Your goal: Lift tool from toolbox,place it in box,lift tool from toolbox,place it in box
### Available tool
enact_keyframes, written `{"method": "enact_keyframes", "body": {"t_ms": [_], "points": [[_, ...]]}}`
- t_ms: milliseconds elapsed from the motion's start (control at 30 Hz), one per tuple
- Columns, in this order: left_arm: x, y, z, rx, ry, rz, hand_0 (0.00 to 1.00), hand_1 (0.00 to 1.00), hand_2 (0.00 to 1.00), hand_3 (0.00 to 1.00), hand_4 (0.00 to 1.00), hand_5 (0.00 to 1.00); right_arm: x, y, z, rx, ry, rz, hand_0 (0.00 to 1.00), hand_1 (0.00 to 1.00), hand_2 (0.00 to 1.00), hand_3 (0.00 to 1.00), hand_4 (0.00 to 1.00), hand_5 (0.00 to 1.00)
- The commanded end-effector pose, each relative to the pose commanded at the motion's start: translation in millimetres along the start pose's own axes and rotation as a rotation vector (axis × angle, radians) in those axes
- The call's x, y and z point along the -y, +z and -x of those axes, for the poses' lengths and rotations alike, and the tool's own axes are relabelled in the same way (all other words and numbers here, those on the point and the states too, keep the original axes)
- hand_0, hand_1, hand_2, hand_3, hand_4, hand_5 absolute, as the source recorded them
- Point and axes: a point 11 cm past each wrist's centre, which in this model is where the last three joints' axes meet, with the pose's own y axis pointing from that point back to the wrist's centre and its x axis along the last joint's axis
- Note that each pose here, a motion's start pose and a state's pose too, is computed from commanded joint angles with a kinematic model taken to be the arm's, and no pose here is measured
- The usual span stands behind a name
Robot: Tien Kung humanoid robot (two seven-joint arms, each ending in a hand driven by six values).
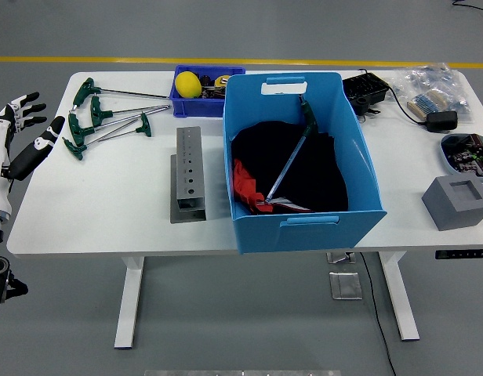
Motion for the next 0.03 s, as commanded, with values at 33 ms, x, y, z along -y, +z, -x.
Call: {"method": "enact_keyframes", "body": {"t_ms": [33], "points": [[0.1,0.2,-0.2,0.003,0.003,0.002,0.729,0.689,0.787,0.850,0.877,0.724,0.0,0.4,0.4,-0.001,0.000,0.001,0.620,0.614,0.680,0.529,0.771,0.564]]}}
